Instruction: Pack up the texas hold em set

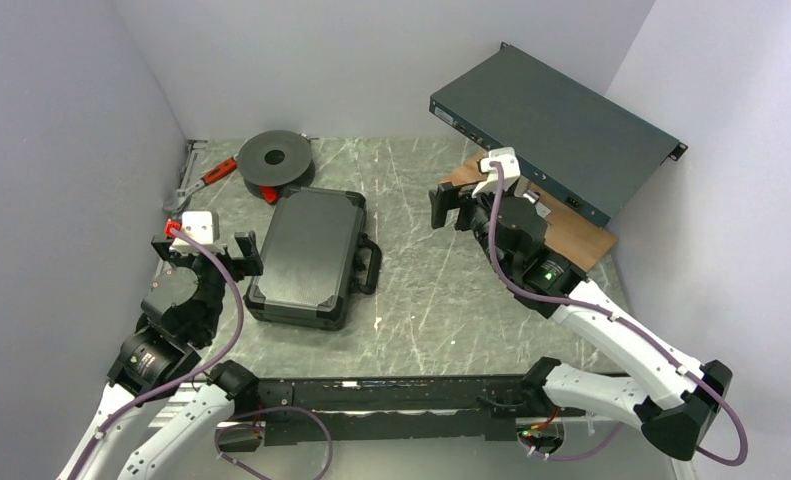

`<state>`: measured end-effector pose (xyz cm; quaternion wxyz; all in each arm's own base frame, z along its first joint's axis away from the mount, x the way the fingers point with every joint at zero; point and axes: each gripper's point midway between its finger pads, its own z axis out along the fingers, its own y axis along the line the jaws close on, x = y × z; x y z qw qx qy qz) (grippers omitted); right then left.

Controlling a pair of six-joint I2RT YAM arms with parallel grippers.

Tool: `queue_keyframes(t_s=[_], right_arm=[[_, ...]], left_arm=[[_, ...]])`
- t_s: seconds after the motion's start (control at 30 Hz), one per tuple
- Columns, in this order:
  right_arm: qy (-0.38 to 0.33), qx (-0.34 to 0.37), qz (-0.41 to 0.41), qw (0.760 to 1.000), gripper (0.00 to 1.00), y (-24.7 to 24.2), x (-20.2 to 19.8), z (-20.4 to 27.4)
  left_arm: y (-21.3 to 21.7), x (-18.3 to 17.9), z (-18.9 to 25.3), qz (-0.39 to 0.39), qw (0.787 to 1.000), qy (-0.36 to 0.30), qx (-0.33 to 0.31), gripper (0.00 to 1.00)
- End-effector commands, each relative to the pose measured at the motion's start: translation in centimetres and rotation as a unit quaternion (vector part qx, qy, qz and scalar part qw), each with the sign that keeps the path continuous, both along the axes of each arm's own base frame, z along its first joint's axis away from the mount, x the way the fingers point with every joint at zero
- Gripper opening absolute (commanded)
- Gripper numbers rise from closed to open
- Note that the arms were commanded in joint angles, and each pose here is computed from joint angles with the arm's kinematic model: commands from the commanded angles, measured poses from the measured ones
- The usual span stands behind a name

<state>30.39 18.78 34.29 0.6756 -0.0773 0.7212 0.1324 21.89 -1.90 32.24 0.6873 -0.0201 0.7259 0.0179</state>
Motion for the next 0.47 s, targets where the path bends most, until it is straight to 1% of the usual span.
queue_keyframes(t_s=[0.0, 0.17, 0.3, 0.43], right_arm=[[-0.021, 0.019, 0.012, 1.000, 1.00, 0.4, -0.1, 1.8], [-0.034, 0.028, 0.026, 0.999, 1.00, 0.5, -0.6, 2.2], [-0.041, 0.026, 0.061, 0.997, 1.00, 1.3, -1.5, 2.5], [-0.042, 0.034, 0.062, 0.997, 1.00, 1.4, -1.5, 3.1]], left_arm=[[0.3, 0.1, 0.6, 0.010, 1.000, -0.009, 0.001, 1.00], [0.4, 0.1, 0.6, 0.011, 1.000, -0.009, 0.001, 1.00], [0.4, 0.1, 0.6, 0.011, 1.000, -0.009, 0.002, 1.00], [0.4, 0.1, 0.5, 0.011, 1.000, -0.009, 0.001, 1.00]])
